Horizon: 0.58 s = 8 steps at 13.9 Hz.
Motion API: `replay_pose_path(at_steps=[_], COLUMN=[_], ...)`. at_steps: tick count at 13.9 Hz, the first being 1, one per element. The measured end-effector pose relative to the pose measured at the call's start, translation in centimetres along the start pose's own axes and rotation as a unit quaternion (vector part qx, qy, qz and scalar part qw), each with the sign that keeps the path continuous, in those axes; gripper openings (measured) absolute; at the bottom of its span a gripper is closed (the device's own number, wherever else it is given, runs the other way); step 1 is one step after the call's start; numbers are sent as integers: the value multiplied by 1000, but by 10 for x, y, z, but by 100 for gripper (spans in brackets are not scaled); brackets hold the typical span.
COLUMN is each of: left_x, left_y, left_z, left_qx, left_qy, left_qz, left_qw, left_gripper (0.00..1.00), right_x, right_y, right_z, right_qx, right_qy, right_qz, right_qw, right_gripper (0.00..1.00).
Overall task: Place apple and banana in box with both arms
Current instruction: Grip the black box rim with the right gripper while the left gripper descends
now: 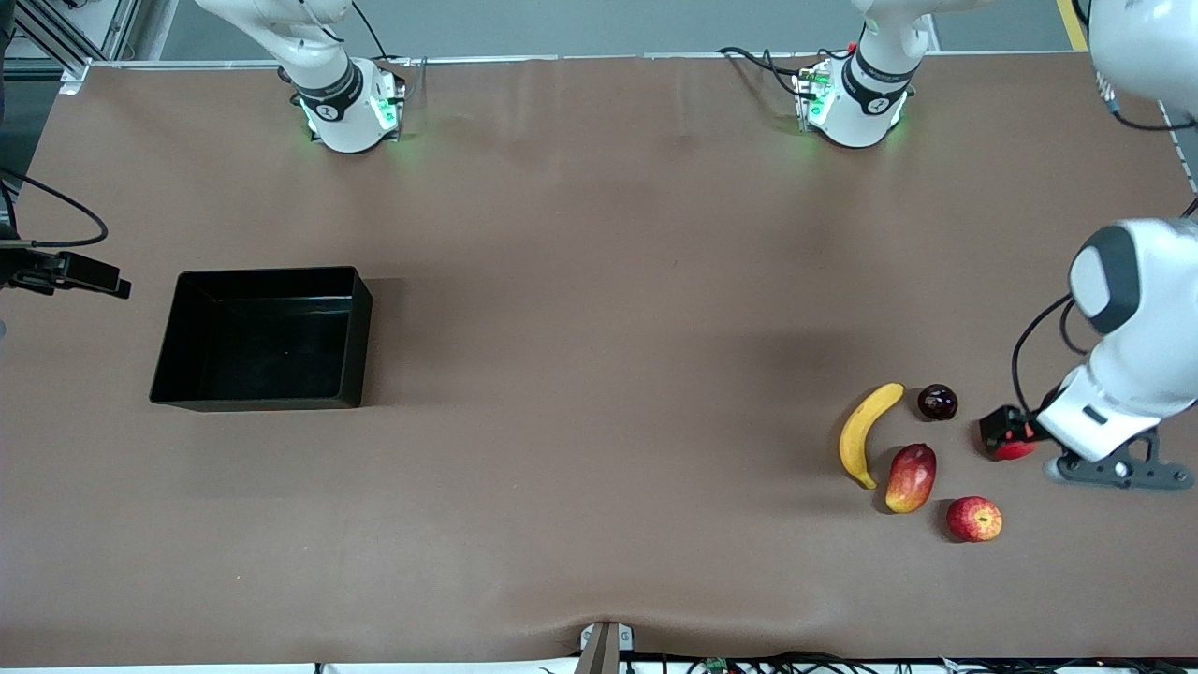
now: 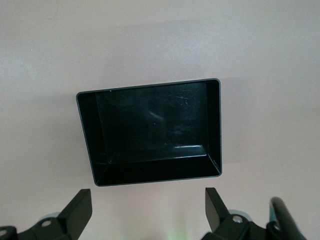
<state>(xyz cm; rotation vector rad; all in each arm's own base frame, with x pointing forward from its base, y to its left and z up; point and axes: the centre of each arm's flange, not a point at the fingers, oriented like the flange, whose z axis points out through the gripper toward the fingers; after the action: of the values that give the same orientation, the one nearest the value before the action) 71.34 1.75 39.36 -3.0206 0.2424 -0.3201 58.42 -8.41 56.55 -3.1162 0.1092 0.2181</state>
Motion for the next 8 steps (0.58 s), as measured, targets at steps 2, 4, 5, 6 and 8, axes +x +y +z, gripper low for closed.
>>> replay_pose_path(at_steps=[2, 4, 5, 6, 8], left_x=[6, 12, 15, 18, 19], left_y=[-7, -16, -19, -23, -31], left_z=[30, 54, 65, 75, 99], left_qx=[1, 3, 5, 7, 14], left_qy=[8, 7, 11, 19, 32], left_qz=[17, 21, 20, 19, 19], left_qw=[1000, 1000, 1000, 1000, 999], left_gripper=[100, 100, 100, 100, 100], right_x=[5, 22, 33, 44, 59], right_y=[3, 12, 19, 27, 48], right_z=[4, 27, 44, 62, 105], right_qx=[0, 0, 1, 2, 6], right_qy=[4, 3, -3, -9, -36], right_qz=[2, 9, 14, 19, 34], right_qw=[1000, 1000, 1000, 1000, 999], right_gripper=[100, 100, 100, 100, 100])
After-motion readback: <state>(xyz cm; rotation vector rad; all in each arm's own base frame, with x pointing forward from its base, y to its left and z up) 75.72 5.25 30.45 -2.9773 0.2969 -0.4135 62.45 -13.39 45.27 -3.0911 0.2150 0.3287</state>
